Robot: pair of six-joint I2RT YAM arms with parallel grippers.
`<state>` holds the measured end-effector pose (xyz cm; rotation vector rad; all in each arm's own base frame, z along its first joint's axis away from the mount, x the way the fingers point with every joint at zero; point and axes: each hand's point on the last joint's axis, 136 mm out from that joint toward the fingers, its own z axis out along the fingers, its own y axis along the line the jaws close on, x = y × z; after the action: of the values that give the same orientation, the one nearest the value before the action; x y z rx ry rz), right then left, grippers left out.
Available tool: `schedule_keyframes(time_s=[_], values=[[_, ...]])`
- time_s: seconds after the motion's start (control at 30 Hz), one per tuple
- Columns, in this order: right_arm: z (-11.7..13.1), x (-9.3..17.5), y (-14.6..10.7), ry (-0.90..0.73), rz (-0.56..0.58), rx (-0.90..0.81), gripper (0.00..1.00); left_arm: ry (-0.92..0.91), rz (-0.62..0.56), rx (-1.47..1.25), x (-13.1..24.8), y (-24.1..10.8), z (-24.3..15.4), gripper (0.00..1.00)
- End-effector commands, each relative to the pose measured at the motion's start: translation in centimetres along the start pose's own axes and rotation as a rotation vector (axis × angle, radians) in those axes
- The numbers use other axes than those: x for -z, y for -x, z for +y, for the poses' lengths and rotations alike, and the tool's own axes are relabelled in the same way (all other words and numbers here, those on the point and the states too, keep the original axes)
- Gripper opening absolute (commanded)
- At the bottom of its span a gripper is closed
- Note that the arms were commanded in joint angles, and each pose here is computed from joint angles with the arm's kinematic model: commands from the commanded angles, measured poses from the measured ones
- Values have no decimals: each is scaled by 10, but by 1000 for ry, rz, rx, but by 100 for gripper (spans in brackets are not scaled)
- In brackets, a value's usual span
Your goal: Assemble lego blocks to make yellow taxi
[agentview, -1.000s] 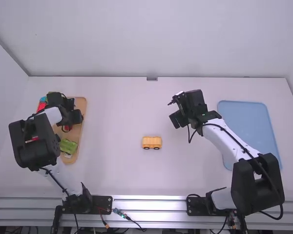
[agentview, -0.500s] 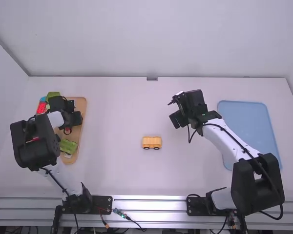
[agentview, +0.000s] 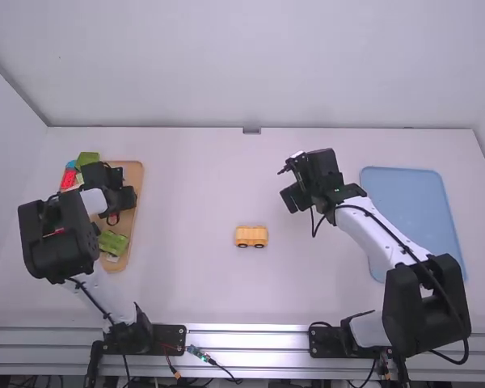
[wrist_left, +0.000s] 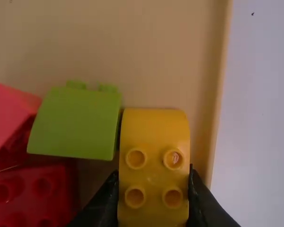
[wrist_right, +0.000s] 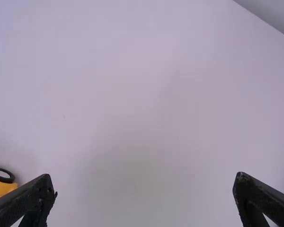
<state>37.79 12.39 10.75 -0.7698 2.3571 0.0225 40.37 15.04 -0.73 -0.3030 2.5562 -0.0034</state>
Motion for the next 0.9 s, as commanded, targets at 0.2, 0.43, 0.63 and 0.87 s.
schedule_keyframes(time_s=[0.2,0.43,0.63,0.87], values=[[-2,7,6,-6,-20,-2,99,-11,9,39,23,12,-8,2],[27,4,9,156,-91,94,99,-124,-109,-150,72,31,-58,2],[49,-1,-3,313,-183,117,99,-378,-177,-521,108,11,-136,2],[81,-1,-35,489,-342,192,99,-744,-245,-1042,142,-44,-228,2]])
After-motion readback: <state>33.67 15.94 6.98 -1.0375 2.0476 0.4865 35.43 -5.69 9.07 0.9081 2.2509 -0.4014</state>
